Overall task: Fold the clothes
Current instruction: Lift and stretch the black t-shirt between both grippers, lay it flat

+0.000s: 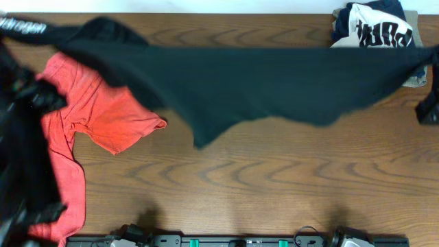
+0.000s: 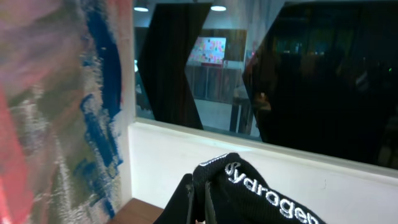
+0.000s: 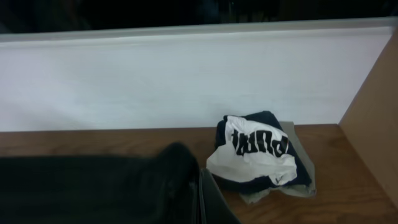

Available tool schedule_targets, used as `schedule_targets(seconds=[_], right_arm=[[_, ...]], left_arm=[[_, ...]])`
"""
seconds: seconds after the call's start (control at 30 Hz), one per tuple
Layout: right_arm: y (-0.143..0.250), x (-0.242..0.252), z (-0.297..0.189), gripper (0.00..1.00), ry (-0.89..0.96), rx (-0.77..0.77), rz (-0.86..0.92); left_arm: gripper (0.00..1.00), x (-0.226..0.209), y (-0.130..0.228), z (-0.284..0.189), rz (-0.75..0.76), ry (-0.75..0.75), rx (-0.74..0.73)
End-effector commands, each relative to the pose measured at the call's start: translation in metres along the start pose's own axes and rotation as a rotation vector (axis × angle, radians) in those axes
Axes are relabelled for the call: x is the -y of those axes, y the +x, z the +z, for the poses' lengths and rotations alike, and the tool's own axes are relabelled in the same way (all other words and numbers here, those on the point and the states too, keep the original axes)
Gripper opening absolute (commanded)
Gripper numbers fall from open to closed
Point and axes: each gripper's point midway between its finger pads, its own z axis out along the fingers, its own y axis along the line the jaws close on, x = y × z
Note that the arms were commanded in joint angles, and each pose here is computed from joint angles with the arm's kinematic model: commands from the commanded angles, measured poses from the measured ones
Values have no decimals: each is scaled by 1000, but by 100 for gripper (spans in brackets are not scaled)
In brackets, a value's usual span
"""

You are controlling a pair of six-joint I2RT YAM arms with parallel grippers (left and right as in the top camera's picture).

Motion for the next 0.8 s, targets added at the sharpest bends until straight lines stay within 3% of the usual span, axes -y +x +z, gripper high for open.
schedule_targets(seconds=[0.0,0.17,0.37,0.6,0.77], right_arm=[[4,14,-2,1,65,-15,0],[15,17,11,1,64,-77,16],[39,31,63,1,58,-215,42],[99,36,162,1,-46,-455,43],[159,33,240,1,-97,-606,41]], left_arm=[[6,-20,-15,-16,-8,-48,35],[6,-14,-2,-7,61,-46,-11],[6,21,46,39,201,-38,-158],[6,77,151,117,381,-29,-396],[6,102,250,167,500,-37,-576]])
